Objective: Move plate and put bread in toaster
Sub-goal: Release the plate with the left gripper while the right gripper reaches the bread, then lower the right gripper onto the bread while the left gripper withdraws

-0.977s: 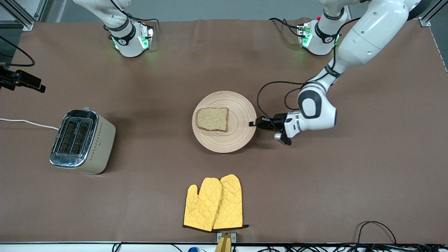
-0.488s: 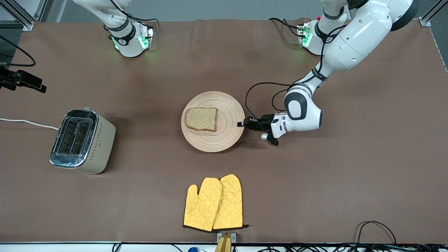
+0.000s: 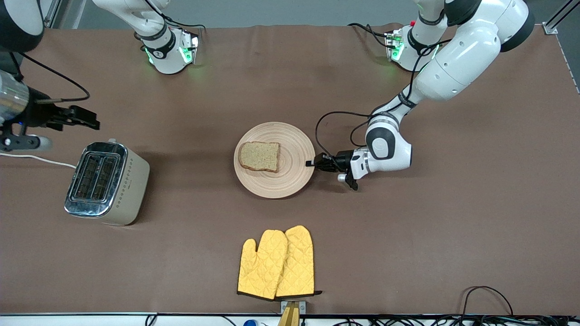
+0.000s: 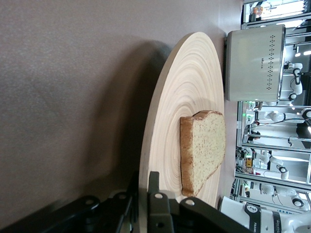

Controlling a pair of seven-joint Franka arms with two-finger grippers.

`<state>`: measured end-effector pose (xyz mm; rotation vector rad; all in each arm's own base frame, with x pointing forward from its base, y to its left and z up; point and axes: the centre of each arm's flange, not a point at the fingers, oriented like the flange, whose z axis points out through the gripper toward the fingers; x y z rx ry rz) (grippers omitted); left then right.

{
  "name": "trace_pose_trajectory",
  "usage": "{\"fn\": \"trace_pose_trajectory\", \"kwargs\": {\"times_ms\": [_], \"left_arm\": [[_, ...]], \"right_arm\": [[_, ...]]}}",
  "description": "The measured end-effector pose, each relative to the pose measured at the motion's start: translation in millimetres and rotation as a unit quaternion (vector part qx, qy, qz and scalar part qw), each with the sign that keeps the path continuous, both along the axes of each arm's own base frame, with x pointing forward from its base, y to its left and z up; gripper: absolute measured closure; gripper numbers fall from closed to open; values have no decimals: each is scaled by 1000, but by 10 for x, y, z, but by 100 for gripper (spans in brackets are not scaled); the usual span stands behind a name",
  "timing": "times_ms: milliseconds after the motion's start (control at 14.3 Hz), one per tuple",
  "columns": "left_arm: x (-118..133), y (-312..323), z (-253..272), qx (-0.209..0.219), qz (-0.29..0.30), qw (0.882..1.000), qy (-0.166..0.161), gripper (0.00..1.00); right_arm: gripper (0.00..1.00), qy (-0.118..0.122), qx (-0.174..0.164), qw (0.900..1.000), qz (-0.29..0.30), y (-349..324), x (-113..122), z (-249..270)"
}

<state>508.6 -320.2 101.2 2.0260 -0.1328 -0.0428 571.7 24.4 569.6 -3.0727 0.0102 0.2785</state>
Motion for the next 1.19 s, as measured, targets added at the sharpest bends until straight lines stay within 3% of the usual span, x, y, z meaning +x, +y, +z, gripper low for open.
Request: {"fn": "trace_pose_trajectory", "kwargs": {"times_ms": [209, 419, 767, 1047, 1186], "left_arm": [[58, 5, 35, -5, 7, 1000, 0, 79], [264, 83, 167, -8, 36, 999, 12, 49], [1085, 522, 1147, 34, 94, 995, 18, 2], [1690, 1095, 2130, 104, 134, 985, 13, 0], [1849, 1305, 2532, 133, 131, 982, 18, 0]], "right_arm": [[0, 1, 0, 1000, -22, 479, 146, -468], [0, 5, -1, 999, -51, 1197, 105, -979], [0, -2, 2, 995, -96, 1999, -9, -1600], [0, 8, -29, 993, -114, 2709, -193, -2201], [0, -12, -60, 993, -106, 3024, -337, -2489]]}}
